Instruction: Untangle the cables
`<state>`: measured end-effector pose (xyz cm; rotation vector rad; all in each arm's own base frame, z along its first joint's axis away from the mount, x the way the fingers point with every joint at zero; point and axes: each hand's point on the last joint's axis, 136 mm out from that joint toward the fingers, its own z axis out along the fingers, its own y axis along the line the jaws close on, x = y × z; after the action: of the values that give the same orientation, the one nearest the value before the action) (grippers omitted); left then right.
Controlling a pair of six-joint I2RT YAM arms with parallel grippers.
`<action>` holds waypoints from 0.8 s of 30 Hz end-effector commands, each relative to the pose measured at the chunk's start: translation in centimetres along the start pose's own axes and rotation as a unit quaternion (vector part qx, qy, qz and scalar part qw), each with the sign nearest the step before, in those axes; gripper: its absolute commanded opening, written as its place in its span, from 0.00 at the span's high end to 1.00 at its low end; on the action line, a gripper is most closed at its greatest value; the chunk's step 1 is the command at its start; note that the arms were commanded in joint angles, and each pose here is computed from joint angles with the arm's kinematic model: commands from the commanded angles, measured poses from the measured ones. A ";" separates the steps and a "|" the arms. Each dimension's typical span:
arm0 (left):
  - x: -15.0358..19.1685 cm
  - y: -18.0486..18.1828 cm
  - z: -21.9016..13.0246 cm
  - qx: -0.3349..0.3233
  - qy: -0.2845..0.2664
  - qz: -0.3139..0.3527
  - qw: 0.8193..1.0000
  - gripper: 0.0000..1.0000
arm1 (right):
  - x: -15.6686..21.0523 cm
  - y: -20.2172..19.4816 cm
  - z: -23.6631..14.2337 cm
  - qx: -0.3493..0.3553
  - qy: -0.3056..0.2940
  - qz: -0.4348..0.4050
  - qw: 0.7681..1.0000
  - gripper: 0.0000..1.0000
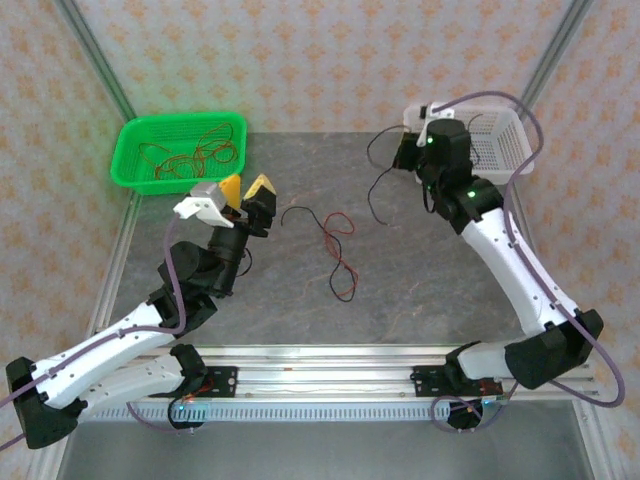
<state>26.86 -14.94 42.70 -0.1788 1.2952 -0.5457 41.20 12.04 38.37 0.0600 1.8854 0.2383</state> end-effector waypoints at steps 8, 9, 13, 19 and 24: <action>2.6 1.8 -1.5 -0.016 0.049 -0.023 0.998 0.36 | -7.1 -10.6 3.5 0.132 -0.078 0.010 0.988 1.00; 2.7 1.9 -1.7 -0.016 0.053 -0.025 0.998 0.36 | -7.5 -11.7 3.9 0.140 -0.083 0.016 0.986 1.00; 3.2 2.1 -2.1 -0.014 0.067 -0.034 0.997 0.36 | -8.3 -15.5 6.4 0.160 -0.097 0.040 0.982 1.00; 4.0 2.3 -2.5 -0.014 0.085 -0.048 0.995 0.36 | -8.5 -21.0 10.5 0.201 -0.104 0.077 0.971 1.00; 5.0 2.7 -2.8 -0.018 0.099 -0.053 0.994 0.36 | -7.5 -25.1 13.7 0.231 -0.108 0.108 0.961 1.00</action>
<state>25.97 -14.22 37.65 -0.2329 1.4571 -0.6186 57.16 -9.25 36.13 0.5031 1.7502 -0.0689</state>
